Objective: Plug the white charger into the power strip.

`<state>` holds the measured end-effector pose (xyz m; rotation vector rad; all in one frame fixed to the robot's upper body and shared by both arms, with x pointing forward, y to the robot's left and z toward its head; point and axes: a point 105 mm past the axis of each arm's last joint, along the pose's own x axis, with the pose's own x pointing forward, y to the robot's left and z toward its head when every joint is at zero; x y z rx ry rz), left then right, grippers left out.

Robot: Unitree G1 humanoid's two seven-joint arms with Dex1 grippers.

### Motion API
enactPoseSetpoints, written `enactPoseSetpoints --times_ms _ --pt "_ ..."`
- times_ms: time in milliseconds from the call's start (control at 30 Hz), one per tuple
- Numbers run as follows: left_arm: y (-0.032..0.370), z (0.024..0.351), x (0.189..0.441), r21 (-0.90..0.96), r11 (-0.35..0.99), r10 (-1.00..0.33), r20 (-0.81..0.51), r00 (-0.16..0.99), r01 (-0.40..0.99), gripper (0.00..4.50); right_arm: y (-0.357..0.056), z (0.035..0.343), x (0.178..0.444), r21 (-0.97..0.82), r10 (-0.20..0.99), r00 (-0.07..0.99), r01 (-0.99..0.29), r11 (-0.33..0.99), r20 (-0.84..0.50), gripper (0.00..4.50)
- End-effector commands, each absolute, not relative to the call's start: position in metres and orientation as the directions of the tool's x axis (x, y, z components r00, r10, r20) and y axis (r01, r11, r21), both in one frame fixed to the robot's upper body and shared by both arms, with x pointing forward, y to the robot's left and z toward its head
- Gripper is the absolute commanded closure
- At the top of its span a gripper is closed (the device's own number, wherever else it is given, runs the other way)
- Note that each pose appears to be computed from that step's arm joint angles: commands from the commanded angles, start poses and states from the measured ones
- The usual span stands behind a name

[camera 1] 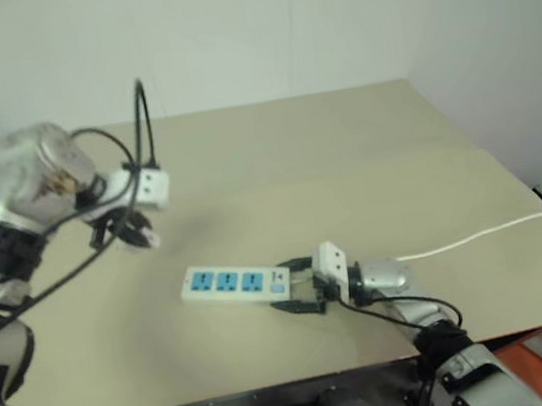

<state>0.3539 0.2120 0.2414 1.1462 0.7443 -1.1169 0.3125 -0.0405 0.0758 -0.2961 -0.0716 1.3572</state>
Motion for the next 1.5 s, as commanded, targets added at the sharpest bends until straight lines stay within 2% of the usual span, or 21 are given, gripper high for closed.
enactPoseSetpoints --times_ms 33,133,267,367,433,533,767,1100,1333,1500 --pt "0.188 0.280 0.349 0.366 0.093 -0.553 -0.755 0.354 0.926 3.51 -0.048 0.068 0.312 -0.219 0.967 0.171 -0.967 0.128 -0.190 1.09" --pt "0.171 0.287 0.341 0.328 0.142 -0.750 -0.580 0.318 0.934 3.51 -0.048 0.073 0.314 -0.231 0.970 0.126 -0.970 0.077 -0.209 1.09" --pt "0.157 0.273 0.325 0.223 0.152 -0.898 -0.376 0.229 0.963 3.51 -0.045 0.077 0.320 -0.235 0.971 0.082 -0.972 0.028 -0.225 1.09" --pt "0.149 0.259 0.315 0.185 0.150 -0.952 -0.238 0.192 0.971 3.51 -0.042 0.077 0.325 -0.236 0.970 0.071 -0.972 0.014 -0.234 1.09" --pt "0.143 0.248 0.309 0.106 0.141 -0.971 -0.181 0.159 0.984 3.51 -0.038 0.076 0.326 -0.240 0.968 0.061 -0.971 0.001 -0.243 1.09" --pt "0.140 0.232 0.297 0.109 0.093 -0.990 -0.099 0.104 0.990 3.51 -0.032 0.076 0.326 -0.245 0.971 0.044 -0.969 -0.015 -0.234 1.09" --pt "0.136 0.198 0.293 0.122 0.045 -0.989 -0.131 0.061 0.992 3.51 -0.025 0.072 0.319 -0.244 0.975 0.026 -0.969 -0.029 -0.219 1.09" --pt "0.141 0.177 0.305 0.129 -0.002 -0.981 -0.191 0.023 0.992 3.51 -0.025 0.069 0.314 -0.243 0.974 0.018 -0.969 -0.039 -0.227 1.09" --pt "0.141 0.169 0.309 0.131 -0.027 -0.977 -0.213 0.001 0.991 3.51 -0.025 0.068 0.312 -0.245 0.973 0.015 -0.969 -0.044 -0.231 1.09" --pt "0.137 0.171 0.313 0.124 -0.020 -0.984 -0.180 0.003 0.992 3.51 -0.026 0.066 0.310 -0.242 0.972 0.011 -0.969 -0.048 -0.235 1.09"
